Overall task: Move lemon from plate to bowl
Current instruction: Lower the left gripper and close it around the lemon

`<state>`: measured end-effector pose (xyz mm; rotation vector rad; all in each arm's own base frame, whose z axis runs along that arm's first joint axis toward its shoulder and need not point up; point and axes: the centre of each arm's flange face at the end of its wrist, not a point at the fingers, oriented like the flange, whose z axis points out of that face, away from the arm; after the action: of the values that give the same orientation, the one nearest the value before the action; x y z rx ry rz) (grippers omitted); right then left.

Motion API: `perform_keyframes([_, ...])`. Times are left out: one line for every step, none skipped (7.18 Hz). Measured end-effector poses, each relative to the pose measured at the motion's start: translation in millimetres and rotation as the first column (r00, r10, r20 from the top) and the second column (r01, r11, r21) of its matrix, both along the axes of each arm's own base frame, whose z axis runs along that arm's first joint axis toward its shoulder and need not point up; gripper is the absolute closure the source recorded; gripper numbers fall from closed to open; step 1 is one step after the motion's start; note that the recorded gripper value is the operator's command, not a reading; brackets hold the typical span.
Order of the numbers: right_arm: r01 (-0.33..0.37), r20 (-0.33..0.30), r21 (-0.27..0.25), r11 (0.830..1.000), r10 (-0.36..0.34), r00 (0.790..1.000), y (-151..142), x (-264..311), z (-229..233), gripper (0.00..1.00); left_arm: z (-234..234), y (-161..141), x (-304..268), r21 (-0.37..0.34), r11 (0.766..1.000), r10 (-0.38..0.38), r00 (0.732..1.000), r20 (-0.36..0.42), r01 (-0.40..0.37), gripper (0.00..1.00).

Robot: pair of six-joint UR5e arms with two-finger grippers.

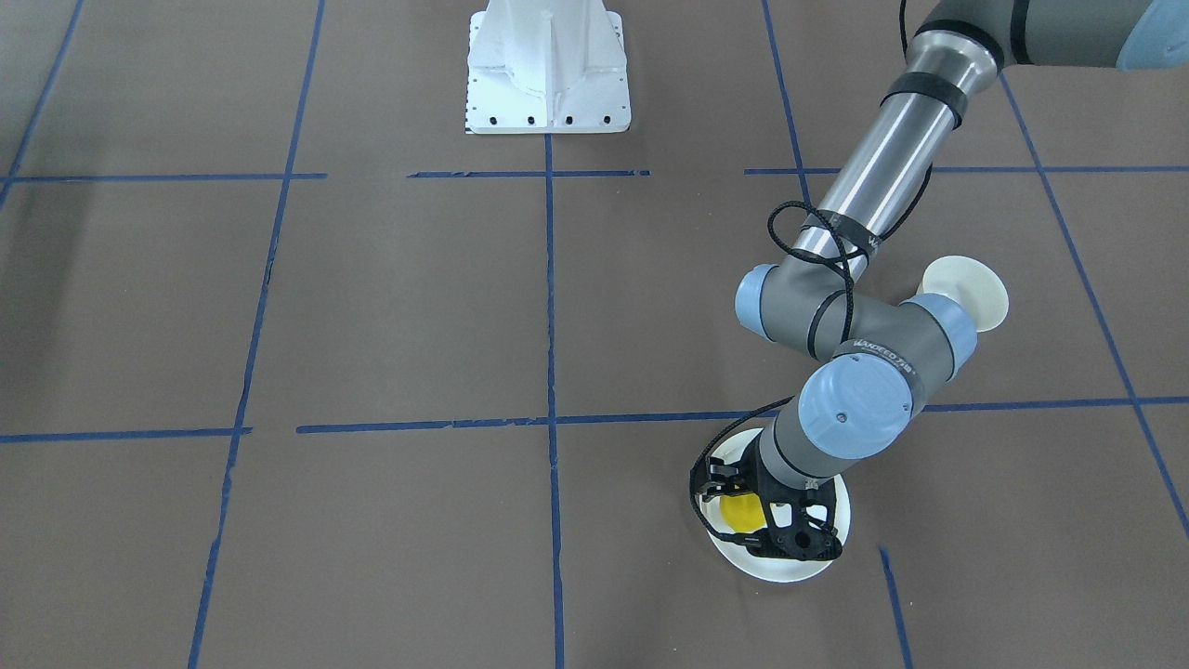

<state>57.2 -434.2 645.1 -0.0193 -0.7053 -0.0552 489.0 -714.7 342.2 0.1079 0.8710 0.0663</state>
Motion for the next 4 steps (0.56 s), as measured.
perform_keyframes([0.000, 0.000, 0.000, 1.000, 0.000, 1.000, 0.0, 0.0, 0.0, 0.00, 0.5, 0.6, 0.8, 0.000, 1.000, 0.001, 1.000, 0.000, -0.001, 0.93])
perform_keyframes([0.000, 0.000, 0.000, 1.000, 0.000, 1.000, 0.0, 0.0, 0.0, 0.00, -0.1, 0.1, 0.0, 0.002, 1.000, 0.000, 1.000, 0.000, 0.000, 1.00])
perform_keyframes([0.000, 0.000, -0.001, 1.000, 0.000, 1.000, 0.0, 0.0, 0.3, 0.00, -3.2, -4.0, -7.9, 0.006, 1.000, -0.008, 1.000, -0.006, 0.008, 1.00])
perform_keyframes([0.000, 0.000, -0.001, 1.000, 0.000, 1.000, 0.1, 0.0, 0.5, 0.00, -9.7, -11.0, -27.8, 0.012, 1.000, -0.026, 0.999, -0.018, 0.027, 1.00])
